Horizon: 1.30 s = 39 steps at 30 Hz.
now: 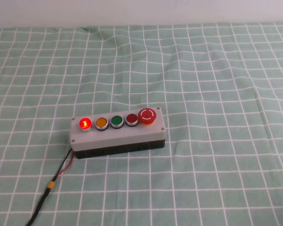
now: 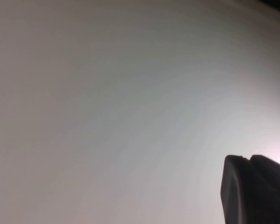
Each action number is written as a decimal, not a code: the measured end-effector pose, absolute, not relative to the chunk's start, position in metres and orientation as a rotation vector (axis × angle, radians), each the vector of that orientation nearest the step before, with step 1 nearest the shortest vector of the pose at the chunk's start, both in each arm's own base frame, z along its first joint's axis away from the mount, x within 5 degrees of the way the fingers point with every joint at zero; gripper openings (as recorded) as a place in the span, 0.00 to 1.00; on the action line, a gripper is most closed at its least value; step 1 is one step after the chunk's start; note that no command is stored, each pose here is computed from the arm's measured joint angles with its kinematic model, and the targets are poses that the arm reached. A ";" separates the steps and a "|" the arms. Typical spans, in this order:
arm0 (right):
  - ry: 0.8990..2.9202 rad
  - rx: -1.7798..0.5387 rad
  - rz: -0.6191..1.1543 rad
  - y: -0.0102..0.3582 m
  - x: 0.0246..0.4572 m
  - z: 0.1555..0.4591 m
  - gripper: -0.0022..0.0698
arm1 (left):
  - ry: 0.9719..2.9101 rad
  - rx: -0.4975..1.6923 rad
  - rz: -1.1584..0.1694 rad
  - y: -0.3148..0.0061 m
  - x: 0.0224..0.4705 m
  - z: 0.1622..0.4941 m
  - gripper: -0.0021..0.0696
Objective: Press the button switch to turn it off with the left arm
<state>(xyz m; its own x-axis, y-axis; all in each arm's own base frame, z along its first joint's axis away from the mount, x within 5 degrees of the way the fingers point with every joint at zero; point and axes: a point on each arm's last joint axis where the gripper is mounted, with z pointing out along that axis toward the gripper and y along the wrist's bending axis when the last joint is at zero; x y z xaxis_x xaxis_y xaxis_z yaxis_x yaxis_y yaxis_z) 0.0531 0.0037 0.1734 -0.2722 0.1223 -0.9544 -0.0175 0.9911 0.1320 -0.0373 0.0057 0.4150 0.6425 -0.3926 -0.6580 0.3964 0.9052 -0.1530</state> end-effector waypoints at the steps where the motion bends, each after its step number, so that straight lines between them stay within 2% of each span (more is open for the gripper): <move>1: 1.842 0.076 0.134 0.004 0.053 0.173 0.01 | 0.792 0.005 -0.430 0.005 -0.034 0.420 0.03; 5: 1.842 0.076 0.134 0.004 0.053 0.173 0.01 | 1.039 -0.025 -0.381 0.002 -0.002 0.431 0.03; 10: 1.842 0.076 0.134 0.004 0.053 0.173 0.01 | 1.331 -0.041 -0.308 -0.004 0.041 0.423 0.03; 18: 1.842 0.076 0.134 0.004 0.053 0.173 0.01 | 1.494 -0.047 -0.306 -0.012 0.080 0.412 0.03; 25: 1.842 0.076 0.134 0.004 0.053 0.173 0.01 | 1.784 0.034 -0.173 -0.018 0.115 0.390 0.03; 30: 1.842 0.076 0.134 0.004 0.053 0.173 0.01 | 2.036 0.177 -0.077 -0.024 0.139 0.385 0.03; 33: 1.842 0.076 0.134 0.004 0.053 0.173 0.01 | 2.149 0.285 -0.095 -0.034 0.157 0.383 0.03; 39: 1.842 0.076 0.134 0.004 0.053 0.173 0.01 | 2.288 0.403 -0.265 -0.057 0.197 0.369 0.03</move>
<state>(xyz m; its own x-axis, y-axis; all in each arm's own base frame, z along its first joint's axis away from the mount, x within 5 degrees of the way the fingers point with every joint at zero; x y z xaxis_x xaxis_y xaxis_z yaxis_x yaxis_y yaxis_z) 0.0531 0.0037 0.1734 -0.2722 0.1223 -0.9544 -0.0175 0.9911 0.1320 0.1971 -0.0571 0.3691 -0.6441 0.2042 -0.7372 0.3671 0.9280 -0.0637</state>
